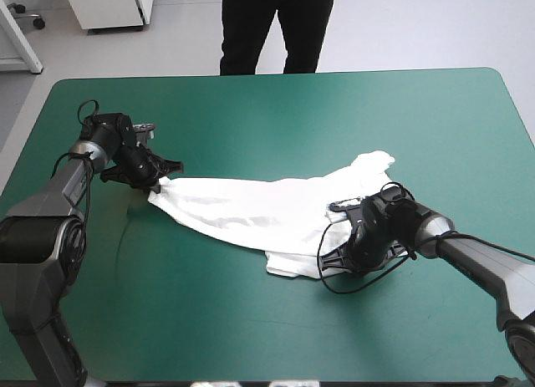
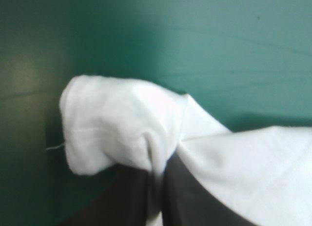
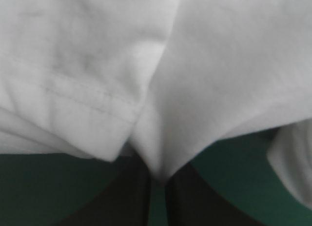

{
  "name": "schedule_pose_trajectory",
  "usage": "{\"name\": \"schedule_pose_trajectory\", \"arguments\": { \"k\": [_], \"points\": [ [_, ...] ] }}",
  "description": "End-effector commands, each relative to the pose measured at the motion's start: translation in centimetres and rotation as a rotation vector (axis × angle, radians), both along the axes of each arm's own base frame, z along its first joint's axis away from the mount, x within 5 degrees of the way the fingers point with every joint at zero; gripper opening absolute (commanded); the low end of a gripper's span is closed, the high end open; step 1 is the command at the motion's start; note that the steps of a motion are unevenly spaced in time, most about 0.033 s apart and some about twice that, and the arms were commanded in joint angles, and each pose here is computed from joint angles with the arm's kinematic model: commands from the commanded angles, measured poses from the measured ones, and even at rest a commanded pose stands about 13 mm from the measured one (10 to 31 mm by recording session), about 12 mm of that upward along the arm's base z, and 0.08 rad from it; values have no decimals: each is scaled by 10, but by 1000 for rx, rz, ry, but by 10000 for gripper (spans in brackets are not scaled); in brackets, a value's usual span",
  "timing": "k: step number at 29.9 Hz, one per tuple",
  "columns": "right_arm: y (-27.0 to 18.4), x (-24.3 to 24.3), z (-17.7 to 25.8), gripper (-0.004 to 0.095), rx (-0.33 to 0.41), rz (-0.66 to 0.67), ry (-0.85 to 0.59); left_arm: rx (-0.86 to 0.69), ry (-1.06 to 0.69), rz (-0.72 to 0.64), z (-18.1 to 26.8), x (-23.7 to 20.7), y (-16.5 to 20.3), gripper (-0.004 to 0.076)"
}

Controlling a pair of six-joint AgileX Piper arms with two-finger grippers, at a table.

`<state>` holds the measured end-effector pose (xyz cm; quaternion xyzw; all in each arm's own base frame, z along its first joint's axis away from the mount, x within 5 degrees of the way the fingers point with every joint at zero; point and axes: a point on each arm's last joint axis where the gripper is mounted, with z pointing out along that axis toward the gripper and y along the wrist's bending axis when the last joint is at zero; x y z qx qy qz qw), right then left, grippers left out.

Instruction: Fold the cloth

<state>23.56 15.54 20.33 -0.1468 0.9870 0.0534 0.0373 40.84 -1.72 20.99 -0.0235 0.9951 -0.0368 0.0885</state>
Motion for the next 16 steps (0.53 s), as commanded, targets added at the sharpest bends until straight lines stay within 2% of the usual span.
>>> {"name": "schedule_pose_trajectory", "arguments": {
  "k": [1,5,8,16],
  "points": [
    [13,1,-4,-18,117,-36,-17,58,-16,-10,5,0,9,-3],
    [6,-1,29,-17,104,8,-111,59,-56,-30,25,-6,9,-3],
    [-3,-4,69,-17,103,16,-219,58,-134,-38,57,-14,9,-3],
    [-34,-20,206,-17,101,21,-628,-27,-477,-80,187,-54,0,-3]
  ]
}}
